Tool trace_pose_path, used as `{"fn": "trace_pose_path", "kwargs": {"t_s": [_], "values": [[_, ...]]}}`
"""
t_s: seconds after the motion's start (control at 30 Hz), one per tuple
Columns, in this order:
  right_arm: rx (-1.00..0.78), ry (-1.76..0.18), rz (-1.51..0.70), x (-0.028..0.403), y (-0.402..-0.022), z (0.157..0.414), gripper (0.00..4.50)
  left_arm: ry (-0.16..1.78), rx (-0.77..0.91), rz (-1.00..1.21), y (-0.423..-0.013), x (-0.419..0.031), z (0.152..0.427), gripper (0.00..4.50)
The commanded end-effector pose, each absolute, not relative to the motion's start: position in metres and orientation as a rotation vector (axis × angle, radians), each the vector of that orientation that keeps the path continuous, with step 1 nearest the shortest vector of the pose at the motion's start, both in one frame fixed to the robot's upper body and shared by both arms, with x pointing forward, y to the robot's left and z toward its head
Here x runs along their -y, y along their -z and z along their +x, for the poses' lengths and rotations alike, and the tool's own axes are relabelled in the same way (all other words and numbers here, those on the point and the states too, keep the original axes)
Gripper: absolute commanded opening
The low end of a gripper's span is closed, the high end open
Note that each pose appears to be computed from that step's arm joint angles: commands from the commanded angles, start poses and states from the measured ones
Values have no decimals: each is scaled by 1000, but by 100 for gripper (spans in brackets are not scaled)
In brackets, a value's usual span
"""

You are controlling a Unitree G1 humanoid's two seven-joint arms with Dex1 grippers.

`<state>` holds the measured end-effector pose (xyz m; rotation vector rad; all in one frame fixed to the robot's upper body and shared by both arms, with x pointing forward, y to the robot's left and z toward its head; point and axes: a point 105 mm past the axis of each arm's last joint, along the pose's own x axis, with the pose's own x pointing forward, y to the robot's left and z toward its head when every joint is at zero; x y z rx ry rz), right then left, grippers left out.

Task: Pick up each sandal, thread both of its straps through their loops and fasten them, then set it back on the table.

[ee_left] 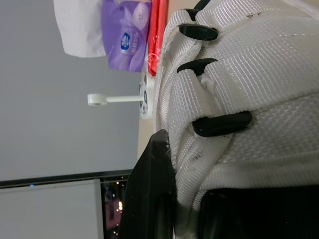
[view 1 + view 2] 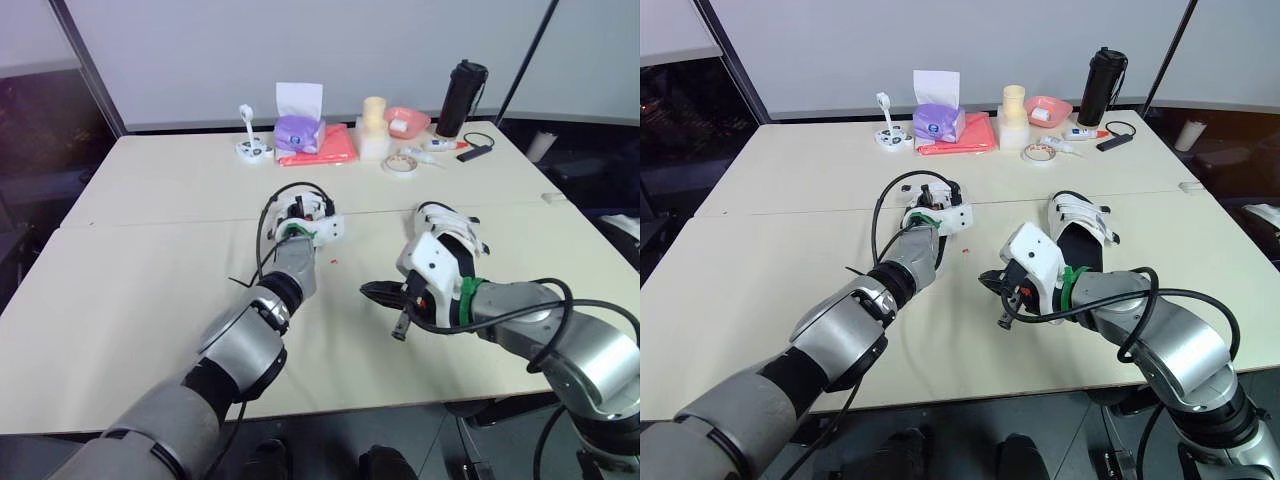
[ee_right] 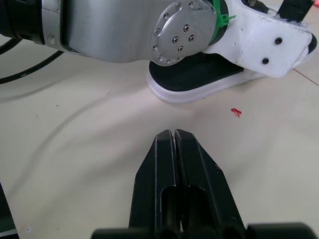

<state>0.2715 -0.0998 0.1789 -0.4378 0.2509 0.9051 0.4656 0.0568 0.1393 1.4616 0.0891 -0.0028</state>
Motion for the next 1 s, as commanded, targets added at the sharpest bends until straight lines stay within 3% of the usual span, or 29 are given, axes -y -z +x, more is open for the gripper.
{"fn": "trace_pose_path", "kwargs": {"t_s": [0.03,0.17,0.2,0.47,0.67,1.0], "values": [[-210,-909,-450,97,-185,270,0,-12,-123,1487,-138,-67,466,221],[-209,-910,-451,97,-184,270,0,-48,-108,1405,-144,-67,467,434],[-209,-911,-451,97,-184,270,0,-44,-106,1378,-144,-66,467,444],[-207,-919,-454,97,-184,272,0,121,-202,1192,-132,-63,466,444],[-203,-926,-463,98,-186,275,0,330,-342,1063,-107,-76,439,444],[-187,-927,-489,104,-190,281,0,685,-226,472,-154,-83,381,444]]}}
